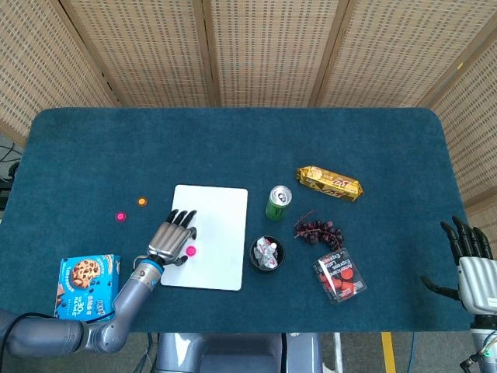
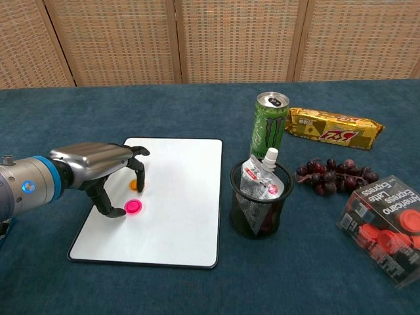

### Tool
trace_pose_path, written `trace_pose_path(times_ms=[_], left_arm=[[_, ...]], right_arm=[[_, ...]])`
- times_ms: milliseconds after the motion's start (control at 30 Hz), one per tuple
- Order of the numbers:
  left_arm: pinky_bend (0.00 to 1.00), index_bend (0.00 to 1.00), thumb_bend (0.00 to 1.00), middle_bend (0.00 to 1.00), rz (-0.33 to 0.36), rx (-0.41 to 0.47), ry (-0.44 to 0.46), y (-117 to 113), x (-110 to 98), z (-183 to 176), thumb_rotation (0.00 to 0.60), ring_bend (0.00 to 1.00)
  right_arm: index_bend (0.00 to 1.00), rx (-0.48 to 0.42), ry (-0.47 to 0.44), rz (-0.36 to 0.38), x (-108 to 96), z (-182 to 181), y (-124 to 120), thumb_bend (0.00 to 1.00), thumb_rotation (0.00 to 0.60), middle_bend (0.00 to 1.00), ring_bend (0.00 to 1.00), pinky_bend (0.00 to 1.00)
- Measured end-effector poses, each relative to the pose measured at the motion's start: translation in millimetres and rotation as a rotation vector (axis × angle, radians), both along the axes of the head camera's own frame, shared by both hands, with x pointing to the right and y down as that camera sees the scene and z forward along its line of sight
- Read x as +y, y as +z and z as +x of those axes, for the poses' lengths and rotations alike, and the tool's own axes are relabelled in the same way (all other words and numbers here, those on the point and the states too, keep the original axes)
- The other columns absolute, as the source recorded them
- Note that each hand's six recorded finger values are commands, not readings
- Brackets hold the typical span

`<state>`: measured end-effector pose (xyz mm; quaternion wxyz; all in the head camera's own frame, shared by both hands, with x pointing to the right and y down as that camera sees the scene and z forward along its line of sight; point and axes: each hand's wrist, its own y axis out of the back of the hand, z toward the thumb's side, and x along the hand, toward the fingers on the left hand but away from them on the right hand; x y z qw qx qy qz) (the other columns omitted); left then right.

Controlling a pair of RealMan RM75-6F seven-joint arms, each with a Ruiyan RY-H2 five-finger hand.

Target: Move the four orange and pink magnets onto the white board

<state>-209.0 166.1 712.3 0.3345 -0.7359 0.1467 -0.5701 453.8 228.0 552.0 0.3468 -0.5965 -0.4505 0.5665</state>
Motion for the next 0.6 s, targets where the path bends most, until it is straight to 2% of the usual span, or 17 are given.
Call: trace_pose_path(times_ms=[200, 367, 600], left_arm=[[0.00, 0.00, 0.22, 0.00, 0.021, -0.006, -0.021, -10.7, -12.9, -14.4, 0.600, 0.00], [0.00, 0.16, 0.25, 0.00, 0.088, -0.014, -0.102, -20.3, -39.2, -49.2, 0.600, 0.00], [0.00, 0.28, 0.28, 0.00, 0.167, -0.059, -0.253, -12.6, -83.8, -110.5, 0.600, 0.00]], right_arm=[[0.00, 0.002, -0.001, -0.001, 0.2, 0.1, 0.2, 0.05, 0.600, 0.00, 0.00, 0.00], [0.00, 0.003, -0.002, -0.004, 0.6, 0.1, 0.5, 0.06, 0.600, 0.00, 0.00, 0.00], [0.00, 0.007, -0.007, -0.006, 0.2, -1.4, 1.3, 0.06, 0.600, 0.00, 0.00, 0.00]])
